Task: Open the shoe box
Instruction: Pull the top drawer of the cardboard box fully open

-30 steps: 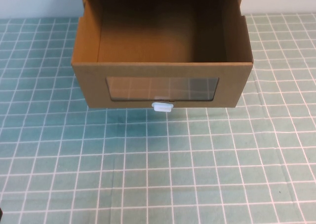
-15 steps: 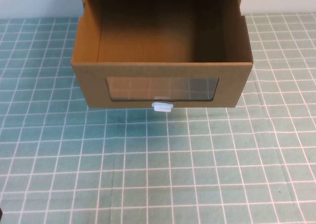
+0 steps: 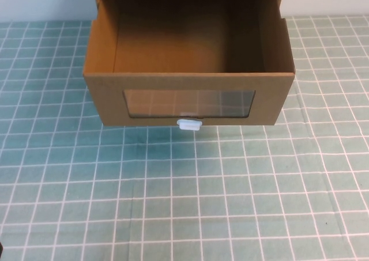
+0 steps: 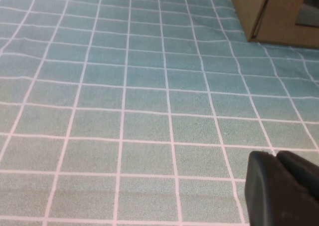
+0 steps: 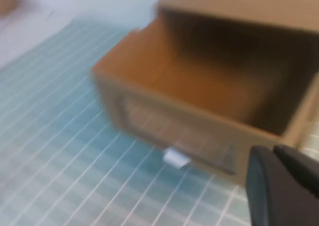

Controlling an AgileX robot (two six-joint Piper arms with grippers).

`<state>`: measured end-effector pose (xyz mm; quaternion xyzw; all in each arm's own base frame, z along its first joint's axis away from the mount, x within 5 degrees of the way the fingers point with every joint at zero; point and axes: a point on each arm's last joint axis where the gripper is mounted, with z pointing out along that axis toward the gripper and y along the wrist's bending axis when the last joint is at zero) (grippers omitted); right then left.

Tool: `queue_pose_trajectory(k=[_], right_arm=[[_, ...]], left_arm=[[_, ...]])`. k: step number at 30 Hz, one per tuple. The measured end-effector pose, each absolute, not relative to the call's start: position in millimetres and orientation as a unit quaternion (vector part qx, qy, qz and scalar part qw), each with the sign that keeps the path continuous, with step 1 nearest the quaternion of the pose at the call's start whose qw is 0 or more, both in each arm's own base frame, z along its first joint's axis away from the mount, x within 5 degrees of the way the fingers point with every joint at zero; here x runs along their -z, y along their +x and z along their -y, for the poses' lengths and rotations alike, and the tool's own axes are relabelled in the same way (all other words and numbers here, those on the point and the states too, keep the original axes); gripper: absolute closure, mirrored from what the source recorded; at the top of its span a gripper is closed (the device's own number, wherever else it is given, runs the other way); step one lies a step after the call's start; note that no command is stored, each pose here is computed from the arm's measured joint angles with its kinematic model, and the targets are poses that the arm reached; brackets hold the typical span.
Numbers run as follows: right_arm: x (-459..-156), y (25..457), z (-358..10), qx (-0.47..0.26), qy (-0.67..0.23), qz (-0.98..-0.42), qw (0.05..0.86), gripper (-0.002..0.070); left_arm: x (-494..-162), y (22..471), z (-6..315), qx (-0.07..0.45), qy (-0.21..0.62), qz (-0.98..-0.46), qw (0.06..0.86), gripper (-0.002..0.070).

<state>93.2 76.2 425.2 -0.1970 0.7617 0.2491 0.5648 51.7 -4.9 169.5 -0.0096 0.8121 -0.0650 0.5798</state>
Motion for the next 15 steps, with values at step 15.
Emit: queue_pose_trajectory(k=[15], right_arm=[[-332.0,51.5,2.8,-0.023,0.015,-0.729,0.684,0.0689]], left_arm=[[-169.5,51.7,4.9,0.065,-0.01,-0.812,0.58,0.068]])
